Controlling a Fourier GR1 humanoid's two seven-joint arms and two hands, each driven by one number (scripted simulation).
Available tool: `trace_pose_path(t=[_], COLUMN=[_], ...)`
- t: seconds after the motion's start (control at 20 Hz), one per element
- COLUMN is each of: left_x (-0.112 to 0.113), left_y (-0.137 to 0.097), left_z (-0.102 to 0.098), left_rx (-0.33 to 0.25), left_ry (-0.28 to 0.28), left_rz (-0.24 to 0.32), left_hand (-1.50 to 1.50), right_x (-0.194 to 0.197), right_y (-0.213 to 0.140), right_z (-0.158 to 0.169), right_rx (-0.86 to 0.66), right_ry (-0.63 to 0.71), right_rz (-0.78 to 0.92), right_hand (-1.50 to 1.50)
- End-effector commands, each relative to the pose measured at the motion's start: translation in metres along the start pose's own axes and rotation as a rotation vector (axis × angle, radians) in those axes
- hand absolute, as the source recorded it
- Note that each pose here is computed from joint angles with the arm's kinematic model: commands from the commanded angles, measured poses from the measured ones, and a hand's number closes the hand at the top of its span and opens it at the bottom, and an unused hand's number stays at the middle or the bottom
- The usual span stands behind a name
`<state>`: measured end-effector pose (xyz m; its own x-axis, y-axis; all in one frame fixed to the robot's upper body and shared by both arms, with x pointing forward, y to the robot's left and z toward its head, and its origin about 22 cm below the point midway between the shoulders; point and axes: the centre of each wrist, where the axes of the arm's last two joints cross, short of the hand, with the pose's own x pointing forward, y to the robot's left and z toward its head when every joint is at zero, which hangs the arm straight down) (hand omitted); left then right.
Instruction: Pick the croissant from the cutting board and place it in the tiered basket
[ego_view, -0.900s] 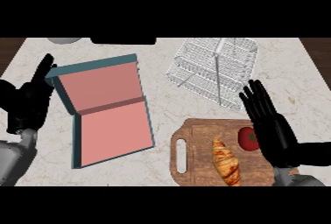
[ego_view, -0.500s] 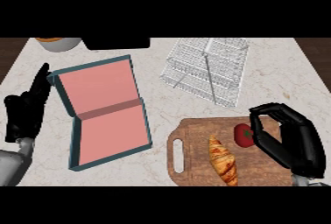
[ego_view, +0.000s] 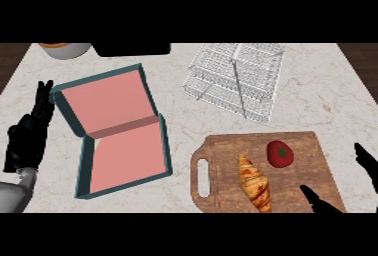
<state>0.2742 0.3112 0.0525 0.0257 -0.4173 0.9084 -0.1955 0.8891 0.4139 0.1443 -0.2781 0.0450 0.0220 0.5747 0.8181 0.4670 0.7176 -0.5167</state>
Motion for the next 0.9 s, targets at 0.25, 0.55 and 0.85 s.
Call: trace_pose_path(t=[0.25,0.55,0.85], left_x=[0.0,0.002,0.007], left_y=[-0.003,-0.014,-0.035], left_z=[0.002,0.005,-0.009], left_rx=[-0.042,-0.082,-0.106], left_ry=[-0.002,-0.005,-0.009], left_rz=[-0.007,-0.002,0.013], left_hand=[0.0,0.0,0.0], right_x=[0.024,0.077,0.106], right_y=[-0.042,-0.042,-0.015], right_z=[0.032,0.029,0.014], right_rx=[0.321,0.325,0.329], right_ry=[0.101,0.225,0.359], right_rz=[0.454,0.601,0.659], right_hand=[-1.5,-1.5,-1.5])
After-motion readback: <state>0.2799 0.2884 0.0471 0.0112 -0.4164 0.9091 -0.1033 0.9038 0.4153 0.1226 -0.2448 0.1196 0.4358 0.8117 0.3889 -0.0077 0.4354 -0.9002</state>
